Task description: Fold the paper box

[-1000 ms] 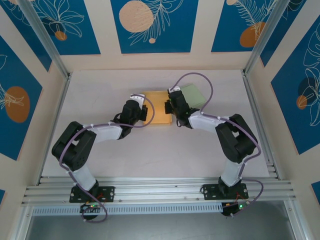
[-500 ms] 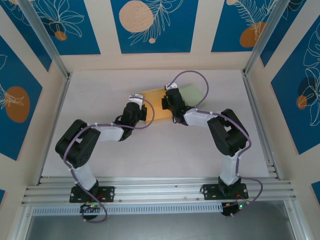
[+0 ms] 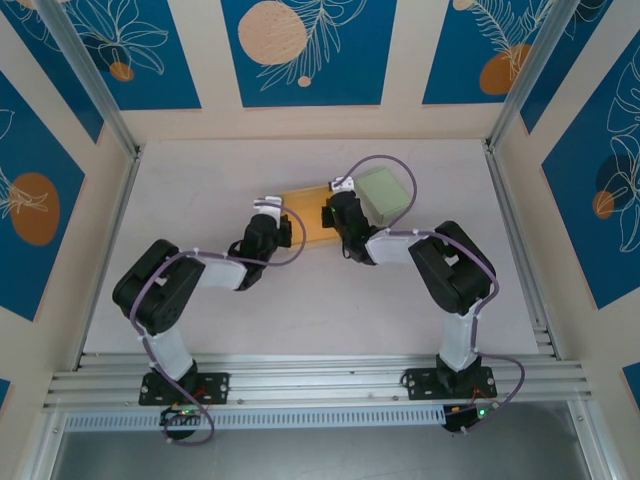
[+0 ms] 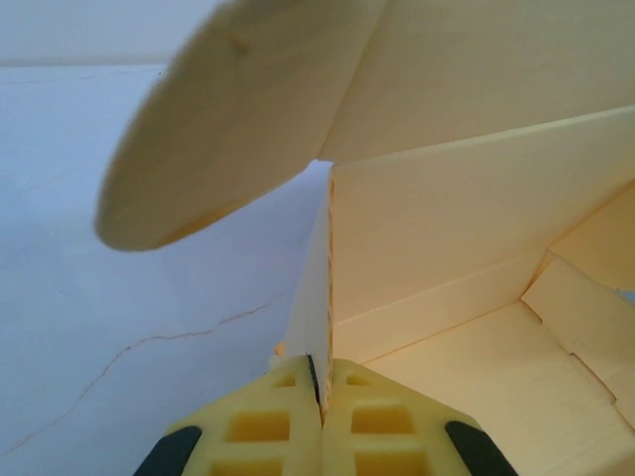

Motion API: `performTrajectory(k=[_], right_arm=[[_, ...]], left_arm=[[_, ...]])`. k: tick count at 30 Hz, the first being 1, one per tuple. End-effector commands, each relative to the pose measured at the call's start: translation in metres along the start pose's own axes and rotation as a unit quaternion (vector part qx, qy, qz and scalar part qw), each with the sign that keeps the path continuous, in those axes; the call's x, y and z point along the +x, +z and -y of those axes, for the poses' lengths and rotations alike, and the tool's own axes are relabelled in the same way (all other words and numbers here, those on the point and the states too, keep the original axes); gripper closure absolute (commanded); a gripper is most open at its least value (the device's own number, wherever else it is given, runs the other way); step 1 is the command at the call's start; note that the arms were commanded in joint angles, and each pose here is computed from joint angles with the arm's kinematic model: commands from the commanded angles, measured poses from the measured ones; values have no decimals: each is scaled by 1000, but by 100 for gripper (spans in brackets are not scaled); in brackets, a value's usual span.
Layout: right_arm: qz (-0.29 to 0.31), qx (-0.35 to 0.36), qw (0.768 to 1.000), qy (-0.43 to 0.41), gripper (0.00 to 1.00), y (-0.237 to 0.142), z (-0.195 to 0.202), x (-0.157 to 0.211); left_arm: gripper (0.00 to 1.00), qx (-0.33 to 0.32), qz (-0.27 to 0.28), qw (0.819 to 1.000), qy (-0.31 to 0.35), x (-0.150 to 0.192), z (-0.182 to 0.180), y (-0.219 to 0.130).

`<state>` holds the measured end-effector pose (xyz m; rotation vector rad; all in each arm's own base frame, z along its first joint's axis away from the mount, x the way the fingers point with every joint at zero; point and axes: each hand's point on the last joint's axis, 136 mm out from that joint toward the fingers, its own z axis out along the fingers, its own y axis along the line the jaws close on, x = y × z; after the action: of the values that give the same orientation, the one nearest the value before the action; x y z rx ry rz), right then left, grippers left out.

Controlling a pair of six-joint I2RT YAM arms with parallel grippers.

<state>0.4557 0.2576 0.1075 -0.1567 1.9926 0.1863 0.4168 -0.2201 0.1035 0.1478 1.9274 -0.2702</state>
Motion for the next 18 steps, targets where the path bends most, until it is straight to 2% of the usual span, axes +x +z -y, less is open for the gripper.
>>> performTrajectory(k=[1, 10, 18], right_arm=[[-12, -47, 999, 5, 93, -14, -30, 10], [-36, -36, 998, 36, 94, -43, -25, 48], [-40, -24, 999, 24, 95, -51, -27, 70]], left_arm=[[96, 53, -30, 998, -10, 25, 25, -7], [99, 75, -41, 996, -6, 39, 28, -25], [98, 95, -61, 994, 2, 72, 27, -41]])
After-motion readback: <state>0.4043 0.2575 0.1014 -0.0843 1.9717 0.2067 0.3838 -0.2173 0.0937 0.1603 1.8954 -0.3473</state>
